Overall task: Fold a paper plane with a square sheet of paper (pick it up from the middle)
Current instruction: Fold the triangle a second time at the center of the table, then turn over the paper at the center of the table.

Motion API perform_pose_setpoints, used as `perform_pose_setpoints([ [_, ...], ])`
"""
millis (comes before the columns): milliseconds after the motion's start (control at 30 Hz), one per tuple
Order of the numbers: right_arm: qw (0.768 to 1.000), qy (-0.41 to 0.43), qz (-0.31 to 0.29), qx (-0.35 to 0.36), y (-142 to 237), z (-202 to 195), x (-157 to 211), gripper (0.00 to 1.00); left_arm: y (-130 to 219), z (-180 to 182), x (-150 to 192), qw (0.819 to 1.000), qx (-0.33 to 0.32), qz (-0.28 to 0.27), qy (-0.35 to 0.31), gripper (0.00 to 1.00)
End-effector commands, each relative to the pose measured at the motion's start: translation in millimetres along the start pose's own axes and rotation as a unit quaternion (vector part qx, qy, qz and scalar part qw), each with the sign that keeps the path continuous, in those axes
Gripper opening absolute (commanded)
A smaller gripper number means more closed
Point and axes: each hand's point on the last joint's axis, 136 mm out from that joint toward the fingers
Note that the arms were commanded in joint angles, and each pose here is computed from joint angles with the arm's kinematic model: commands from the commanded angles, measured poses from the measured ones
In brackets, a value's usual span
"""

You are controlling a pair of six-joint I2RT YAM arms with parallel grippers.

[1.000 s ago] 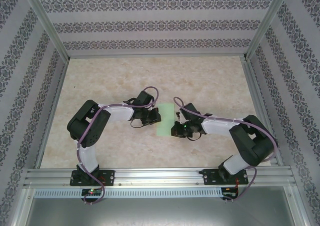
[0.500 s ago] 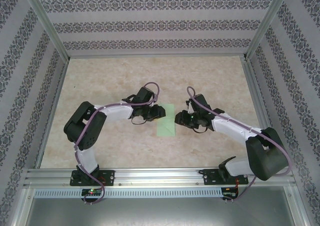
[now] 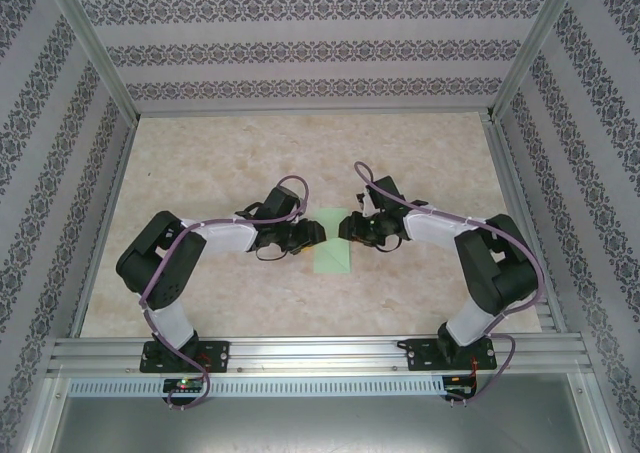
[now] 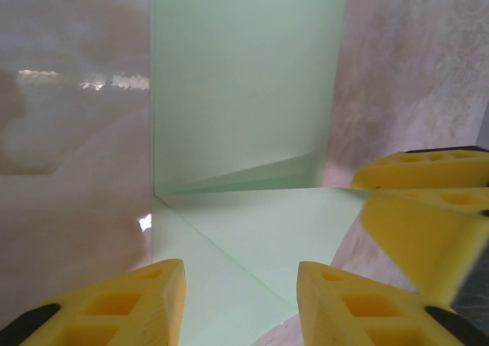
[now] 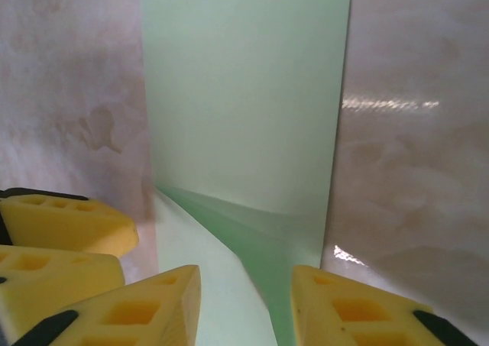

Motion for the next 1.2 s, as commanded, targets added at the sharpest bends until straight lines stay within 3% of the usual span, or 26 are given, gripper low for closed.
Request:
perform_pose_setpoints([
  [0,0.999,0.020,0.002,-0.033,-1.5,13.5,-8.6,0.32,-4.8,-12.5,0.7,1.000,0.025,-0.002,-0.004,0.43],
  [167,1.000,0.004,0.004,-0.026,-6.6,2.5,-10.0,0.14,-7.5,-13.9,1.4,1.000,0.030,0.003,-0.005,0.43],
  [267,0.999,-0.012,-0.008,-0.036,-4.8,-0.9,-14.3,0.09,-9.3,-15.2,2.1,0.999,0.035,0.006,-0.006,0.43],
  [767,0.998,-0.027,-0.015,-0.045,-0.6,-5.3,-15.5,0.09,-23.1,-36.3,-6.7,0.996,0.081,0.012,-0.021,0.43],
  [967,0.998,-0.031,-0.018,-0.047,2.0,-4.8,-14.9,0.13,-27.9,-35.2,-7.9,0.997,0.080,0.011,-0.014,0.39],
  [1167,0.997,-0.033,-0.058,-0.047,26.2,0.1,-23.8,0.32,-29.1,-34.5,-14.5,0.997,0.075,-0.007,-0.019,0.25],
])
Point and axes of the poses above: each hand's point on the last joint's axis, 136 mm out from that joint toward the fingers, its own y axis back along the fingers, its own z axis along the line the jaws close on, x = y × z, and after that the axes turned 9 degrees about -y, right-handed
